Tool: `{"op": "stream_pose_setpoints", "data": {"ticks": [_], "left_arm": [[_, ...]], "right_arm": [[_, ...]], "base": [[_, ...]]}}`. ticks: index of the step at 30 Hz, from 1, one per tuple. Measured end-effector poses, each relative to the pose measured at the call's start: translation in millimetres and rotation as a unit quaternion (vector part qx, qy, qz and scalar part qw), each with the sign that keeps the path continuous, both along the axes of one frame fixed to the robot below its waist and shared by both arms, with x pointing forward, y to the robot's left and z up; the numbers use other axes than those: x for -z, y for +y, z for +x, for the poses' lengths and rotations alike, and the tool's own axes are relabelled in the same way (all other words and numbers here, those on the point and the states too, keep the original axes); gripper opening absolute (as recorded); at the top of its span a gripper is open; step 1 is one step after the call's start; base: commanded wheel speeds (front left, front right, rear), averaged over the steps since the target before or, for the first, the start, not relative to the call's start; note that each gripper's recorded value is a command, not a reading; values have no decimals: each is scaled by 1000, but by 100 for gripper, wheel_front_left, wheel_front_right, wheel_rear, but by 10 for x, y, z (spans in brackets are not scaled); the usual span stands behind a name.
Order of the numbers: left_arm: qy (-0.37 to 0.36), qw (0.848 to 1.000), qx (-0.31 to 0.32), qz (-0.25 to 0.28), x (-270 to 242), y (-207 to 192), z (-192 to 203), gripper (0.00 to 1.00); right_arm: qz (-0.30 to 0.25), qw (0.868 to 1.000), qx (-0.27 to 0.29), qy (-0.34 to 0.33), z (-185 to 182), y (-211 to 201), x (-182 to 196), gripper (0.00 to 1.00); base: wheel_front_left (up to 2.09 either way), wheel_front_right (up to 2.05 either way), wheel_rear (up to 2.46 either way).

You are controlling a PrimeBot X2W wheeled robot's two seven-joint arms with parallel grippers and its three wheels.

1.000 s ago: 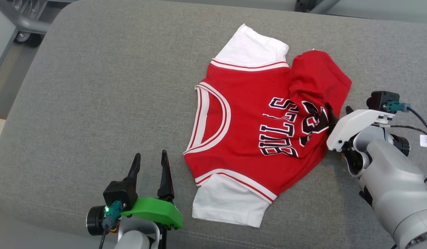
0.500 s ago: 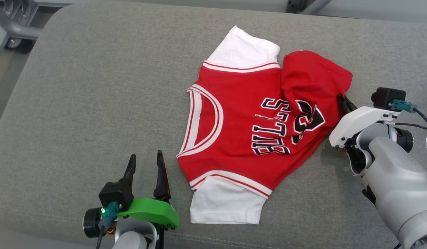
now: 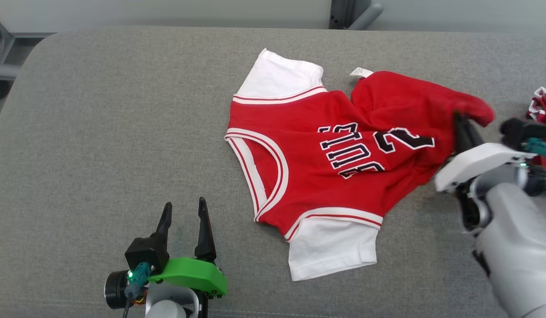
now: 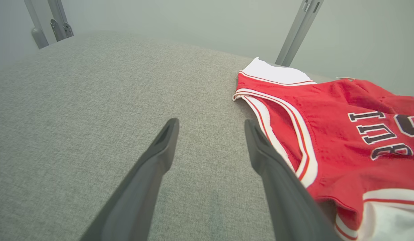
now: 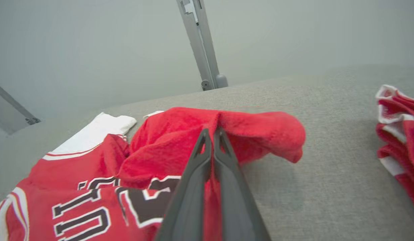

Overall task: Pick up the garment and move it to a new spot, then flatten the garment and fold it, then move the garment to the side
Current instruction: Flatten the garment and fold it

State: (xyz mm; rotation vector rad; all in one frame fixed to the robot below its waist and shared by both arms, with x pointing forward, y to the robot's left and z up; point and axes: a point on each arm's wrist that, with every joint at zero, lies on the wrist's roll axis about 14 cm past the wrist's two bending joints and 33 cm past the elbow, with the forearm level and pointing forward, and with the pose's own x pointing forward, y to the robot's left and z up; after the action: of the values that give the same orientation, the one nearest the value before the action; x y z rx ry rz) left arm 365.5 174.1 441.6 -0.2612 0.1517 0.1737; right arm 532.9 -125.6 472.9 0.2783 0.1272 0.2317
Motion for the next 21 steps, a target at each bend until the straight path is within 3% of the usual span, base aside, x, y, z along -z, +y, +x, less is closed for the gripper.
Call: {"op": "stream_pose_setpoints", "data": {"ticks": [4,9,13,16,17,18,19,21], "left_arm": [[-2,1000,4,0,-13,-16,-10,100],[-3,1000,-6,-1,-26,47,-57,100],[-2,1000,-21,0,-28,136,-104,100],[-1,1000,-27,0,-27,167,-124,100],[-1,1000,-29,0,-28,179,-130,100],[-1,1000,-31,0,-29,185,-135,100],[-1,999,-32,0,-29,189,-138,100],[-1,999,-32,0,-30,186,-139,100]], "right_arm": [[-3,997,-82,-4,-172,681,-28,0],[-41,978,-201,30,-486,1499,130,0],[-68,958,-273,59,-778,1894,300,0],[-77,951,-293,66,-868,1975,360,0],[-78,950,-295,62,-868,1983,352,10],[-79,951,-295,56,-857,1974,337,46],[-79,951,-294,49,-843,1961,313,100],[-72,955,-288,28,-805,1939,223,100]], "base": [[0,0,0],[0,0,0],[0,0,0],[0,0,0],[0,0,0],[0,0,0],[0,0,0],[0,0,0]]}}
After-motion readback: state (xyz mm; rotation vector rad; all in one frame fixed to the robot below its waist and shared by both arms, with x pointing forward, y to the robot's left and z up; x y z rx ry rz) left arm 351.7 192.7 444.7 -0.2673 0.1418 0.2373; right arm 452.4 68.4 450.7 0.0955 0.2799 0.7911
